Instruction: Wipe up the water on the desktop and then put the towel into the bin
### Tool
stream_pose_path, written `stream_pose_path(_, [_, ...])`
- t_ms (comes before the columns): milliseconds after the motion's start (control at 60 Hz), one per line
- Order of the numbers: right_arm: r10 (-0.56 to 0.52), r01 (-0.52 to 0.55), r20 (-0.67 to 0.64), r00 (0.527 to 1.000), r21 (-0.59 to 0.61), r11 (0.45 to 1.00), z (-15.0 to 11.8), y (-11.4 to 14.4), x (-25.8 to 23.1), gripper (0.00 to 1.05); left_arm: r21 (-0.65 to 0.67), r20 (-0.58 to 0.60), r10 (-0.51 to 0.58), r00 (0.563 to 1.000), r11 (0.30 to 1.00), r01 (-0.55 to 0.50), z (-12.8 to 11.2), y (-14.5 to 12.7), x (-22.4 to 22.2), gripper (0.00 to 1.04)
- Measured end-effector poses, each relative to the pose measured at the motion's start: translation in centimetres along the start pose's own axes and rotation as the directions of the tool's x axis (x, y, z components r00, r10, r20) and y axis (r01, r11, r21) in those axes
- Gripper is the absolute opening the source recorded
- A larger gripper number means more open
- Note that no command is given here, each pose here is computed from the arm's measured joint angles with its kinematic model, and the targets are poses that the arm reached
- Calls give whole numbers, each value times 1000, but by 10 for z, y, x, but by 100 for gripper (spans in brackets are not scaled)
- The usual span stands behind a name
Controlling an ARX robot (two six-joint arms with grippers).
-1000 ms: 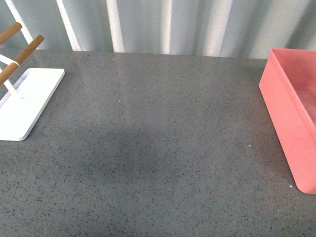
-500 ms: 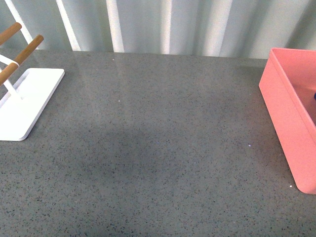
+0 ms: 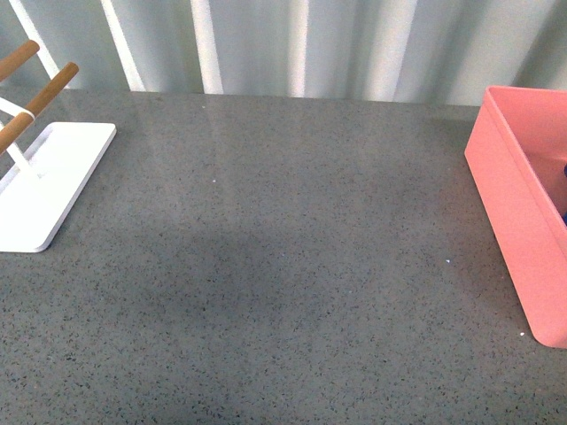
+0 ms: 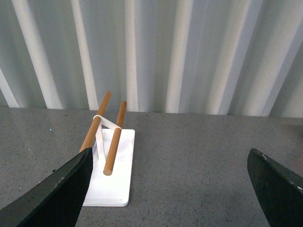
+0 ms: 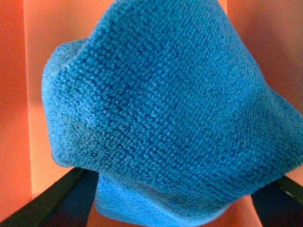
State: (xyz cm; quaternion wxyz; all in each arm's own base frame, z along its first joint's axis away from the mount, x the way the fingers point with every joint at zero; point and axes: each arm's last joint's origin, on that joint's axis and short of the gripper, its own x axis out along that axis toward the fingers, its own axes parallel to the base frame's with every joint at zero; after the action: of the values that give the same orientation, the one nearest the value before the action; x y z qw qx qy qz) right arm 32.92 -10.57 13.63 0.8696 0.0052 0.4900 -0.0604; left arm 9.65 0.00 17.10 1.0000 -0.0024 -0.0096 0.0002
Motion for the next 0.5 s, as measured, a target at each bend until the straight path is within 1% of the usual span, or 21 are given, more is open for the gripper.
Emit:
stream_pose_path(33, [5,-5,2,1000,0,1000,0,0,-1,97,0,0,0,1000,1000,0,0,0,0,98])
stream_pose_path(217, [27,-28,53,998,11,1000,7,3,-15,98,0,0,0,1000,1000,0,0,0,0,98])
stream_pose_path(417, [140,-147,132,981,46,988,18,17,-44,98,0,0,0,1000,1000,0,0,0,0,98])
stream_pose_path(500, [154,-162,167,974,34,986,22,22,-55,98,0,0,0,1000,1000,0,0,0,0,98])
